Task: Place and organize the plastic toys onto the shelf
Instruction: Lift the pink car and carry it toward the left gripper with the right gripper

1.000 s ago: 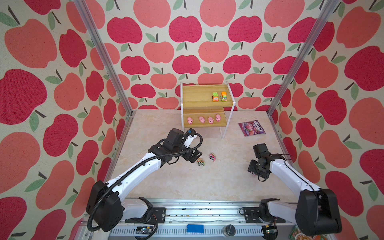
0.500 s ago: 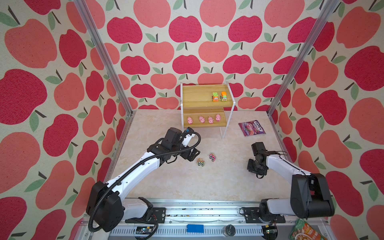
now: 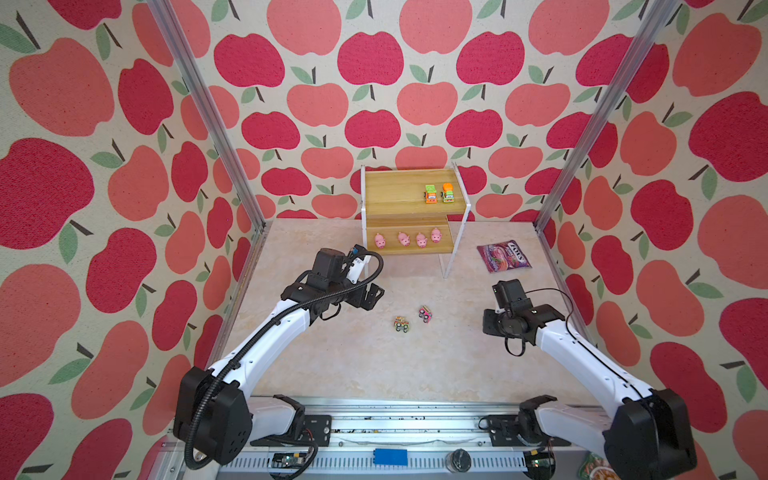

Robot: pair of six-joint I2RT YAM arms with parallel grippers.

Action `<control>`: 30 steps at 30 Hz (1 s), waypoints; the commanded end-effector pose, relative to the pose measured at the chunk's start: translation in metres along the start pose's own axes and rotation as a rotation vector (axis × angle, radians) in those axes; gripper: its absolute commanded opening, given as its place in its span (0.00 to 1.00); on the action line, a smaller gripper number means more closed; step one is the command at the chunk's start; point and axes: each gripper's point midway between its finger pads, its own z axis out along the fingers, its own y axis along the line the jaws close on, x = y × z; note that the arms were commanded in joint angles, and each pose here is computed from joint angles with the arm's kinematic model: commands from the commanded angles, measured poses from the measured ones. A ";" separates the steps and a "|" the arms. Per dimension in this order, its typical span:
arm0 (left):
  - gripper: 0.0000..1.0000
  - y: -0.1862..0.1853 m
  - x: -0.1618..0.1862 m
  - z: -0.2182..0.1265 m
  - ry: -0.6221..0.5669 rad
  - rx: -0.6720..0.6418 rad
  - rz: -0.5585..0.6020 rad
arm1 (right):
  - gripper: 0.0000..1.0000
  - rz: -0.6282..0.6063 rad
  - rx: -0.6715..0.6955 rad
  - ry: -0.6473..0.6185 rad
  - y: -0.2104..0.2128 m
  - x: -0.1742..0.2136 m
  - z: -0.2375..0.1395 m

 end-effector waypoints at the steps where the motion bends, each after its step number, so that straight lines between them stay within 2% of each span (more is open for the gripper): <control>1: 0.99 -0.005 -0.012 -0.011 -0.040 0.015 -0.004 | 0.23 -0.078 -0.059 -0.081 0.027 -0.016 -0.022; 6: 0.99 0.007 -0.018 -0.021 -0.067 -0.017 -0.026 | 0.23 -0.183 -0.167 -0.170 0.083 -0.037 -0.045; 12: 0.99 0.039 -0.029 -0.039 -0.132 -0.092 -0.126 | 0.24 -0.346 -0.271 -0.199 0.171 -0.053 -0.046; 17: 0.99 0.072 -0.032 -0.056 -0.174 -0.180 -0.215 | 0.24 -0.499 -0.325 -0.163 0.252 -0.052 -0.024; 22: 0.99 0.099 -0.029 -0.069 -0.192 -0.282 -0.274 | 0.24 -0.627 -0.375 -0.080 0.321 -0.030 0.012; 30: 0.99 0.139 -0.021 -0.087 -0.224 -0.392 -0.410 | 0.24 -0.627 -0.490 0.035 0.383 0.005 0.051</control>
